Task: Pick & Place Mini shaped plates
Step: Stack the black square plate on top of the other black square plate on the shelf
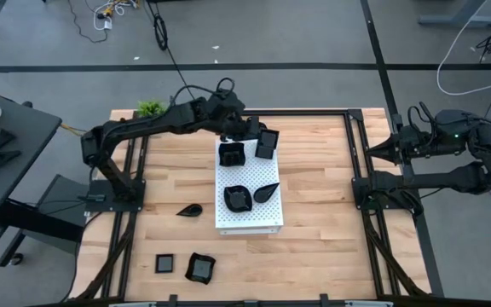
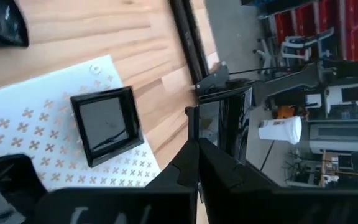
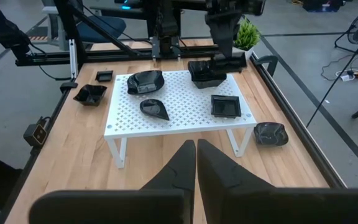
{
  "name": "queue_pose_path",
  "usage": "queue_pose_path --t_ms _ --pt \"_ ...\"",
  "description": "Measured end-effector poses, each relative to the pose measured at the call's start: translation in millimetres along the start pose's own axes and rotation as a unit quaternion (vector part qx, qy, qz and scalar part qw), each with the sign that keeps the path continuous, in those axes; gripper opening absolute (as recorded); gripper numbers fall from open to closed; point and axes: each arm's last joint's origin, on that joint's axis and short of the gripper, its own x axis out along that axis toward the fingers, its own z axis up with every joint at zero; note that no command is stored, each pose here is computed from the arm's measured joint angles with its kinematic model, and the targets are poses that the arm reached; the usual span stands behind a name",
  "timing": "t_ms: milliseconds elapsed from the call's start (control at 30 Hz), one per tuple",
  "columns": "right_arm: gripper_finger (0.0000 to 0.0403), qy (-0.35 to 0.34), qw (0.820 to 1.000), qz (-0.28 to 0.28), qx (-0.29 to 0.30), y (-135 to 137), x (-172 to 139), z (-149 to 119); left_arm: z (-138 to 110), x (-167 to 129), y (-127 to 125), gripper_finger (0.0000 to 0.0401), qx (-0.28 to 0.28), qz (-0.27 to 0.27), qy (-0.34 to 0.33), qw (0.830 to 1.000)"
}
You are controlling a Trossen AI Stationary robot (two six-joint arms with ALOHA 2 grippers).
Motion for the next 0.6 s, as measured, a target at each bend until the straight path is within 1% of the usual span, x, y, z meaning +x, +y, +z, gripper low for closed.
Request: queue_pose_path --t_ms 200,367,600 --pt "0.0022 0.0 1.0 0.0 0.0 0.0 0.0 0.0 1.1 16.9 5.4 0.0007 -0.007 0.01 0.012 1.0" --pt "0.0022 0.0 1.0 0.0 0.0 0.0 -0.1 0.0 0.2 29.2 13.0 0.0009 -0.023 0.025 0.022 0.999" --pt "0.0022 0.0 1.0 0.0 0.0 0.0 0.1 0.0 -0.8 31.0 15.5 0.0007 -0.038 0.037 0.022 0.998"
